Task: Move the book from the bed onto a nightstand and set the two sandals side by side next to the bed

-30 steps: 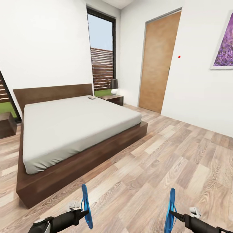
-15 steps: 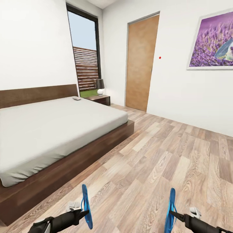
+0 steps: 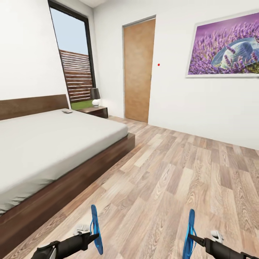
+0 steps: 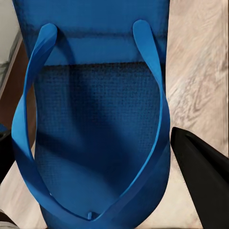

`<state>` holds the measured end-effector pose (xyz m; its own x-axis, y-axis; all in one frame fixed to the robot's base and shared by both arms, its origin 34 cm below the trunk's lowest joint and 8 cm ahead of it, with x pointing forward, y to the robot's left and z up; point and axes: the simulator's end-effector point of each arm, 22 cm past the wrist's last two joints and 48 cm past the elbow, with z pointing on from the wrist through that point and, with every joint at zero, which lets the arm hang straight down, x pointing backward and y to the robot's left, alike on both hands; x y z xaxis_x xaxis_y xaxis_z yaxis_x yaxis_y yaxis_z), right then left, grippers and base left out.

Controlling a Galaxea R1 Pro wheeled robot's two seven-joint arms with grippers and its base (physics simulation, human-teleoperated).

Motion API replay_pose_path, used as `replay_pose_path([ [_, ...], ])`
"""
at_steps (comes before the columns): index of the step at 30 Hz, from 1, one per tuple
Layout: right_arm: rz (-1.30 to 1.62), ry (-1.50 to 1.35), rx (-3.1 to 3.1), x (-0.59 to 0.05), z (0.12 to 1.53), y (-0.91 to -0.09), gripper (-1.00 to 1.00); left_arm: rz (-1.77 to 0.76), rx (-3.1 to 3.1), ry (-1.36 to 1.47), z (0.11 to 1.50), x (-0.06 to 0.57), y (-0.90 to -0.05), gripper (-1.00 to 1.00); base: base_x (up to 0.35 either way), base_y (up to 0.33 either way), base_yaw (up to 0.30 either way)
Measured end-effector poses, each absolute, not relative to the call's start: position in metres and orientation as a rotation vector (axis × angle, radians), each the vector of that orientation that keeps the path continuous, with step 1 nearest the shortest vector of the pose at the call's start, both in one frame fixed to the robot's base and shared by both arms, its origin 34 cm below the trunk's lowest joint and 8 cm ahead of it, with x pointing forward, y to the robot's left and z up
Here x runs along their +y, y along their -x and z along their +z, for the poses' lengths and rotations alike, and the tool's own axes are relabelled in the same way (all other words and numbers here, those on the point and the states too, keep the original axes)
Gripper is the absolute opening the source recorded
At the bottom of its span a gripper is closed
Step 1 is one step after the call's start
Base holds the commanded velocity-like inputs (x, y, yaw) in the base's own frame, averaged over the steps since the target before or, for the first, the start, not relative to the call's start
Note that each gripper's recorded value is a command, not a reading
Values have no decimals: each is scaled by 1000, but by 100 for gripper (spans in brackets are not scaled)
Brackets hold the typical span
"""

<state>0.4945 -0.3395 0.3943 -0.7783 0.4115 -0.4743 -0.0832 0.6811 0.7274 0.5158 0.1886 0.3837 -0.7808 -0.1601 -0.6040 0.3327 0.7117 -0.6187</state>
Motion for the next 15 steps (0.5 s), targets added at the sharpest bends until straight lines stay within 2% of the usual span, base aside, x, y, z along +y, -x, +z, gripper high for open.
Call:
replay_pose_path([
  [15, 1020, -251, 2260, -339, 394, -495, -100, -986, 2267, -131, 383, 188, -515, -100, 0, 0, -283],
])
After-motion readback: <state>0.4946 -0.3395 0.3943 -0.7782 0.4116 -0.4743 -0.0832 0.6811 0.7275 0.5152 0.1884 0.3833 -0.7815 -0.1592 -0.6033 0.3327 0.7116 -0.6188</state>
